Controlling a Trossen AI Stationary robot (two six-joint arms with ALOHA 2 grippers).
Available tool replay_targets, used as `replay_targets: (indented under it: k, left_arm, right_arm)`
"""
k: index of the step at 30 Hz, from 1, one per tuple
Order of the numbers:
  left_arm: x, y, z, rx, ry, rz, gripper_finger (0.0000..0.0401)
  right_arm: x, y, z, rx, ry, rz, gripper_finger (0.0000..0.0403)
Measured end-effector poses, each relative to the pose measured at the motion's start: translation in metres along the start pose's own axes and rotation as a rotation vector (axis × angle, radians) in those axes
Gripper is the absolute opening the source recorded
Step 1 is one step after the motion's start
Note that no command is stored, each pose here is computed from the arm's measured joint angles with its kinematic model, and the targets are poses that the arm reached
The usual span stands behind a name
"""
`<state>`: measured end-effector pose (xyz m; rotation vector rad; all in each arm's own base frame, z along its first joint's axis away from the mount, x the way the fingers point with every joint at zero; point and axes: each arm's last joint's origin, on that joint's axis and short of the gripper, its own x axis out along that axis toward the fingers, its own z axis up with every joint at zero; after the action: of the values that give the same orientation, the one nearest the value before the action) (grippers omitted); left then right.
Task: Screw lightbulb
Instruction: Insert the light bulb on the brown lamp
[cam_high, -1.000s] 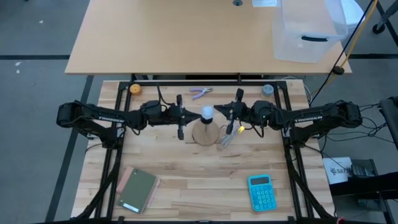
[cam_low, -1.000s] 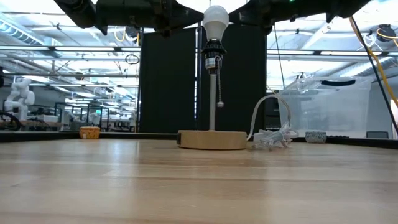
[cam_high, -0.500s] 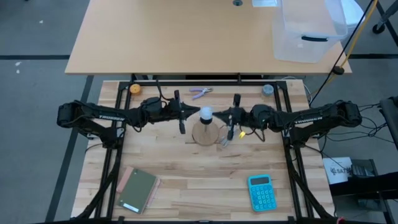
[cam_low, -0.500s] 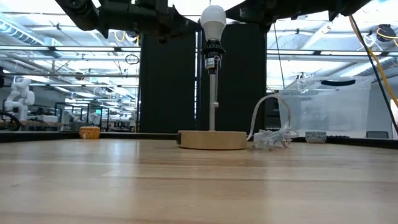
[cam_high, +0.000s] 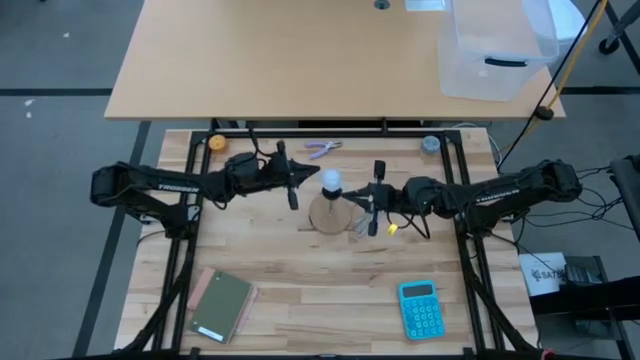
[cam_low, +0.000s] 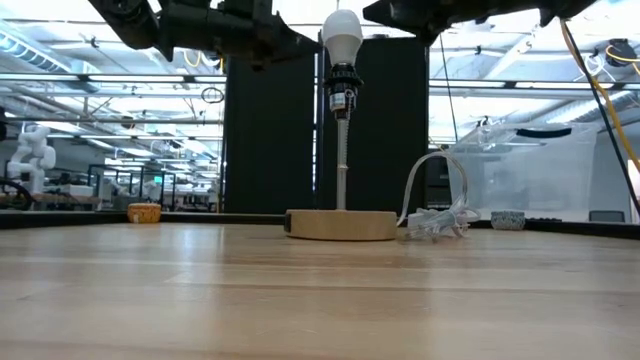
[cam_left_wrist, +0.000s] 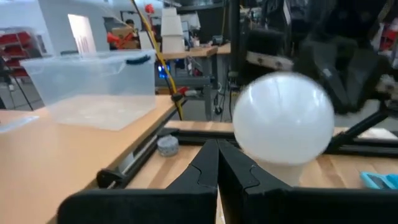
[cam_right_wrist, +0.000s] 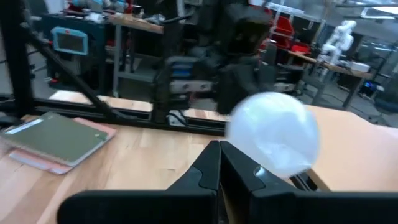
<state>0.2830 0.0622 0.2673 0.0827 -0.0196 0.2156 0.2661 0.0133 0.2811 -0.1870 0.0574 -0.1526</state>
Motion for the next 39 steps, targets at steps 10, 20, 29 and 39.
replay_targets:
  k: [10, 20, 29, 39]
  left_arm:
    - [-0.017, -0.01, 0.026, 0.033, -0.094, -0.075, 0.0]
    - [-0.009, -0.031, 0.013, 0.039, -0.042, -0.168, 0.0]
    - [-0.003, -0.03, 0.004, 0.035, -0.006, -0.114, 0.0]
    - [-0.002, -0.022, 0.003, 0.026, 0.003, -0.083, 0.0]
  right_arm:
    - [-0.001, -0.007, 0.003, -0.037, 0.004, -0.239, 0.0]
    - [0.011, -0.033, -0.005, -0.042, -0.01, -0.278, 0.0]
    - [0.014, -0.036, -0.007, -0.022, -0.025, -0.242, 0.0]
    - [0.014, -0.033, -0.007, 0.001, -0.027, -0.201, 0.0]
